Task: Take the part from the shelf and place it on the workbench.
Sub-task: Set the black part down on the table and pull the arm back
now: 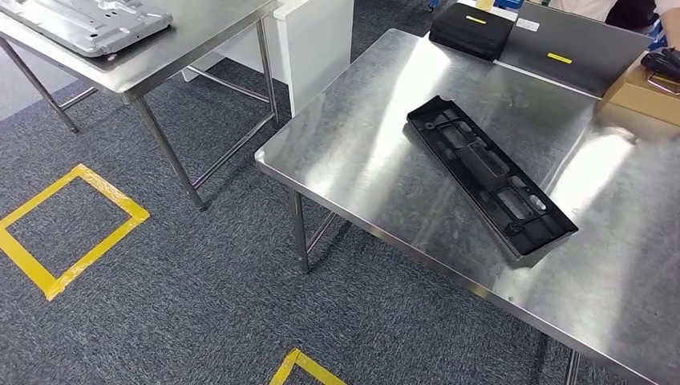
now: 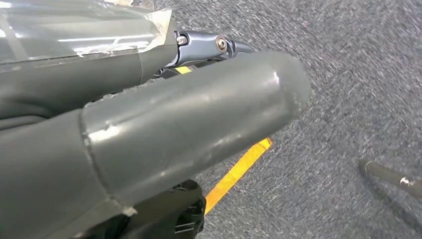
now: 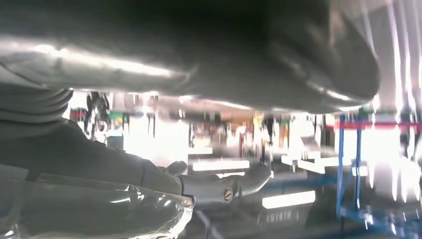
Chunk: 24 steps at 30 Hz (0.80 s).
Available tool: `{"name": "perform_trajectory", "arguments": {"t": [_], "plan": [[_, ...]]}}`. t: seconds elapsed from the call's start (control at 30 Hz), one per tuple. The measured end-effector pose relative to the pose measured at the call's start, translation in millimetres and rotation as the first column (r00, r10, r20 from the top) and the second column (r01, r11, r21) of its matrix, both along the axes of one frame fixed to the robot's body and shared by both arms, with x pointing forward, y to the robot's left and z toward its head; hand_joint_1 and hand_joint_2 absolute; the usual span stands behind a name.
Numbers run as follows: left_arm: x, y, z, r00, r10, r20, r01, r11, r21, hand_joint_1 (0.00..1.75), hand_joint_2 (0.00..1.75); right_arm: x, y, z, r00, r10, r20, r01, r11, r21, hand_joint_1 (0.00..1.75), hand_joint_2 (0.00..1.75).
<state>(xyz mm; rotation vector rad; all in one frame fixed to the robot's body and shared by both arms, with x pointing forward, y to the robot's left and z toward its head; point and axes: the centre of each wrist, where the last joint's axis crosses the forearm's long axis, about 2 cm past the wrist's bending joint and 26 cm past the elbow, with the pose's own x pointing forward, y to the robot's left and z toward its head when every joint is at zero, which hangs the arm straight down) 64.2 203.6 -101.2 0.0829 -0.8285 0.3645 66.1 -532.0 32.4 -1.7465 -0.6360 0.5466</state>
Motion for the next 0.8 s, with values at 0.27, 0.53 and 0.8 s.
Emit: {"name": "perform_trajectory", "arguments": {"t": [0.27, 0.53, 0.8], "plan": [[0.7, 5, -0.6, 1.000, -0.015, -0.002, 0.015, 1.000, 0.015, 0.00, 0.00, 3, 51, -42, 0.996, -0.085, -0.020, 0.087, 0.974, 0.209, 0.00, 0.00], [0.5, 11, -1.6, 1.000, -0.020, 0.001, 0.020, 0.999, 0.038, 0.00, 0.00, -1, 80, -65, 0.982, -0.172, -0.083, 0.190, 0.929, 0.319, 0.00, 0.00], [0.6, 14, -2.1, 1.000, -0.022, 0.002, 0.022, 0.999, 0.046, 0.00, 0.00, -3, 89, -72, 0.979, -0.176, -0.102, 0.201, 0.913, 0.354, 0.00, 0.00]]}}
